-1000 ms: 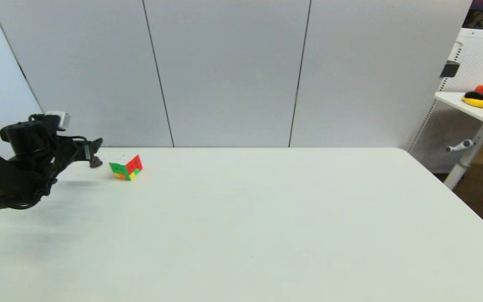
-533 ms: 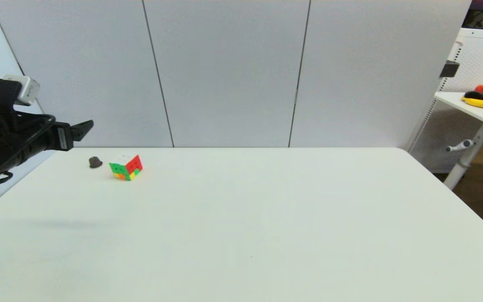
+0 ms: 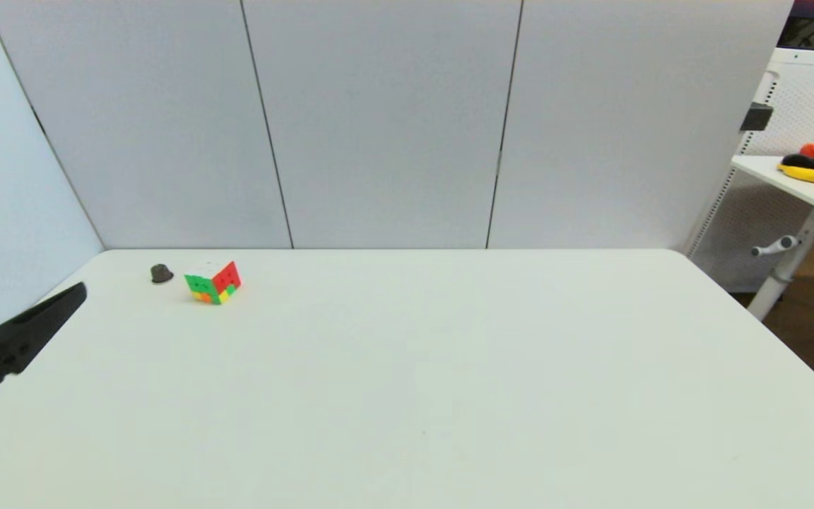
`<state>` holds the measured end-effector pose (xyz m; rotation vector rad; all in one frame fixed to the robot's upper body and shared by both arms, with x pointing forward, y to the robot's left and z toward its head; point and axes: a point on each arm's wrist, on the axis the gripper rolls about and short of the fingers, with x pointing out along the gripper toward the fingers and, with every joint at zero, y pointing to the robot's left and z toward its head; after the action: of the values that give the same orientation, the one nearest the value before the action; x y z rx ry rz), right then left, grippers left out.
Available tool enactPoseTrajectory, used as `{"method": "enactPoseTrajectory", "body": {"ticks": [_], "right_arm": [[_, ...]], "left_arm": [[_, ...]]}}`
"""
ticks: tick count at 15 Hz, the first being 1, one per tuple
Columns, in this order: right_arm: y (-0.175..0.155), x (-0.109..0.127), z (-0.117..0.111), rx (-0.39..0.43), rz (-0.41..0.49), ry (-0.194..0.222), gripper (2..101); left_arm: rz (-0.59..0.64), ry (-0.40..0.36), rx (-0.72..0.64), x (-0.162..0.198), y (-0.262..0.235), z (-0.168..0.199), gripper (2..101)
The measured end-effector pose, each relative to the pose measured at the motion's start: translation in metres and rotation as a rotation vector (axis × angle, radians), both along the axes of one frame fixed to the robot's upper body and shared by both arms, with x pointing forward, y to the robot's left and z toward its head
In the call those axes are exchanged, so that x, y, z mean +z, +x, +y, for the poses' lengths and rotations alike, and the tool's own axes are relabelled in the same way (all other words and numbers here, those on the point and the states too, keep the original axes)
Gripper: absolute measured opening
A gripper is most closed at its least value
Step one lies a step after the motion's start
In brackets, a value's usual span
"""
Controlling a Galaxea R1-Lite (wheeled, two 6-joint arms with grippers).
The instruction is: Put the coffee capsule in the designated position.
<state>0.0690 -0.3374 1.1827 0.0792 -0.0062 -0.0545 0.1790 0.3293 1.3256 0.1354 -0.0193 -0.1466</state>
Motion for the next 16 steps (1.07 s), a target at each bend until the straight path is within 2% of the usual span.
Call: {"method": "enactPoseTrajectory", "body": {"ticks": [5, 12, 16], "right_arm": [[0.0, 0.0, 0.0, 0.0, 0.0, 0.0, 98.0], [0.0, 0.0, 0.0, 0.001, 0.0, 0.0, 98.0], [0.0, 0.0, 0.0, 0.0, 0.0, 0.0, 98.0]], "left_arm": [[-0.004, -0.014, -0.053, -0.047, -0.078, 0.0, 96.5], [-0.04, -0.033, 0.0, -0.109, -0.103, 0.001, 97.0], [0.035, -0.101, 0.164, -0.141, -0.109, 0.004, 97.1]]}}
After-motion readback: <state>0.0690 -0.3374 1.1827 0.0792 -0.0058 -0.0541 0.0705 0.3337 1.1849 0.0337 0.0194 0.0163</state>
